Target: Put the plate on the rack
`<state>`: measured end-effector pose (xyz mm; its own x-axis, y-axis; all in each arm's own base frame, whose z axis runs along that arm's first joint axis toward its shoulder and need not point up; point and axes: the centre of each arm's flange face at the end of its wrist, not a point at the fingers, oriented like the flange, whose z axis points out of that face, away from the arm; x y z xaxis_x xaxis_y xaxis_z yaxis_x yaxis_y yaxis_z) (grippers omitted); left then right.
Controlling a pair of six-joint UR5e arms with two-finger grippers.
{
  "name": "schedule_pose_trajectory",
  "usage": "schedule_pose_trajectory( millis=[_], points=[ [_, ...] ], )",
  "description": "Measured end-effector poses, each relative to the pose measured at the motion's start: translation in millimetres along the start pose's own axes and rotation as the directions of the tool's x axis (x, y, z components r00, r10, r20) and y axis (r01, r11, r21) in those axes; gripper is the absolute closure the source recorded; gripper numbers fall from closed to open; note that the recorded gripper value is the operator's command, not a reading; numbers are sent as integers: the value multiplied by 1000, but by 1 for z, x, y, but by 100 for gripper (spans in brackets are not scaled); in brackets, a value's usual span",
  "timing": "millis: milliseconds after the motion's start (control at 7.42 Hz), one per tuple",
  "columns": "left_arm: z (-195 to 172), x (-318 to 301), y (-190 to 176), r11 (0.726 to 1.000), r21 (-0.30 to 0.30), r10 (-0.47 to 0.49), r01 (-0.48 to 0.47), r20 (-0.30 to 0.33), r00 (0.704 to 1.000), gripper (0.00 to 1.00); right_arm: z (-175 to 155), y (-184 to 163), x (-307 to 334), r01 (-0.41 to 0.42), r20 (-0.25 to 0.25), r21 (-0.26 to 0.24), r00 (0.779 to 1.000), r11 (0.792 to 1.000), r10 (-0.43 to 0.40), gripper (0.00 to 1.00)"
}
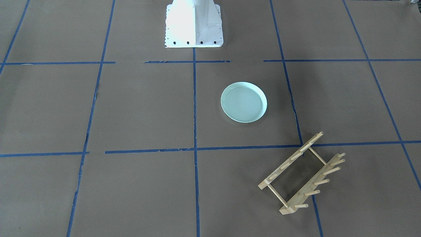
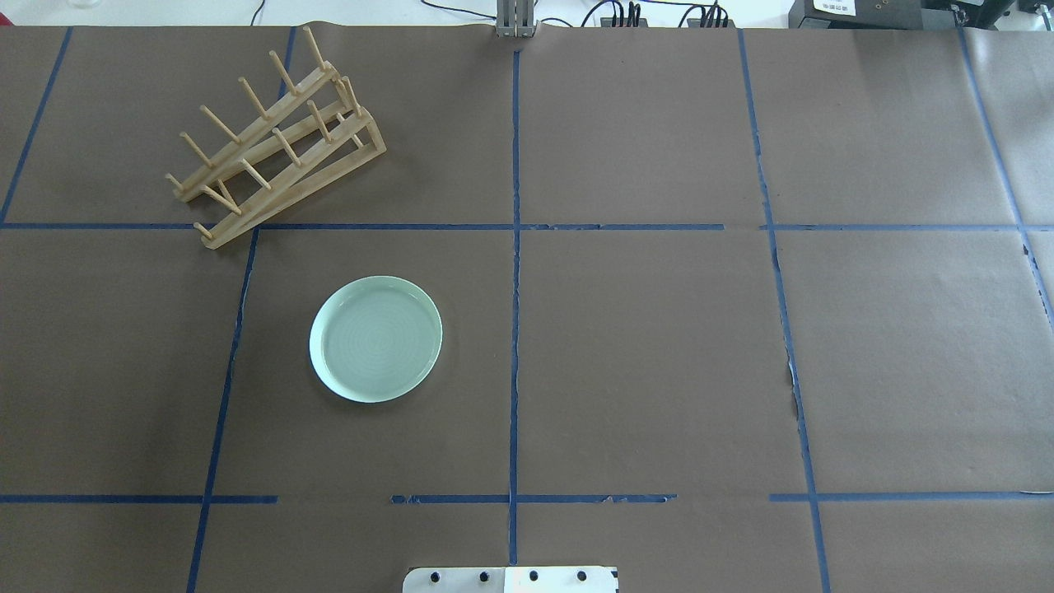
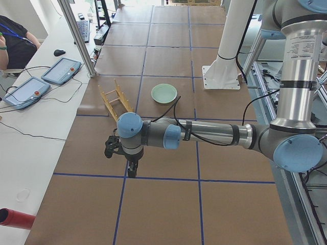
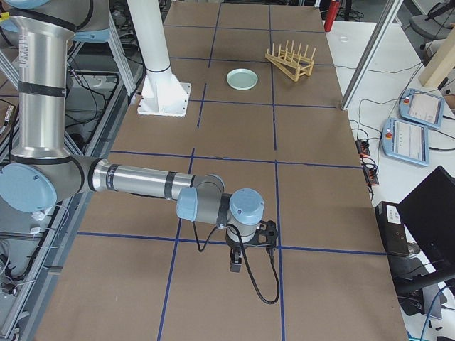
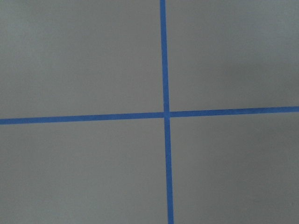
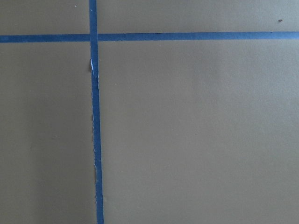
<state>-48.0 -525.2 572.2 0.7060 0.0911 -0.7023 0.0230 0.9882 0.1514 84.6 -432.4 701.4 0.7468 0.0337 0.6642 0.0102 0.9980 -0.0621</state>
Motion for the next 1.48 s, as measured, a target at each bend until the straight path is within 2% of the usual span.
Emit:
schedule_pose_trajectory(
  millis=[404, 809, 943, 1213, 1482],
  points=[
    [-11, 131, -38, 999, 36, -9, 11, -45, 999, 0, 0, 0, 0, 0, 0, 0, 1000, 1000, 0, 0],
    [1, 291, -45, 995, 36, -88, 91, -82, 993, 0, 0, 0, 0, 0, 0, 0, 1000, 1000, 0, 0],
    [7, 346, -46, 993, 25, -110, 112, -84, 990, 0, 0, 0, 0, 0, 0, 0, 1000, 1000, 0, 0],
    [9, 444, -43, 994, -37, -110, 107, -87, 990, 0, 0, 0, 0, 0, 0, 0, 1000, 1000, 0, 0],
    [22, 532, -20, 988, -63, -144, 140, -77, 987, 0, 0, 0, 0, 0, 0, 0, 1000, 1000, 0, 0]
  ],
)
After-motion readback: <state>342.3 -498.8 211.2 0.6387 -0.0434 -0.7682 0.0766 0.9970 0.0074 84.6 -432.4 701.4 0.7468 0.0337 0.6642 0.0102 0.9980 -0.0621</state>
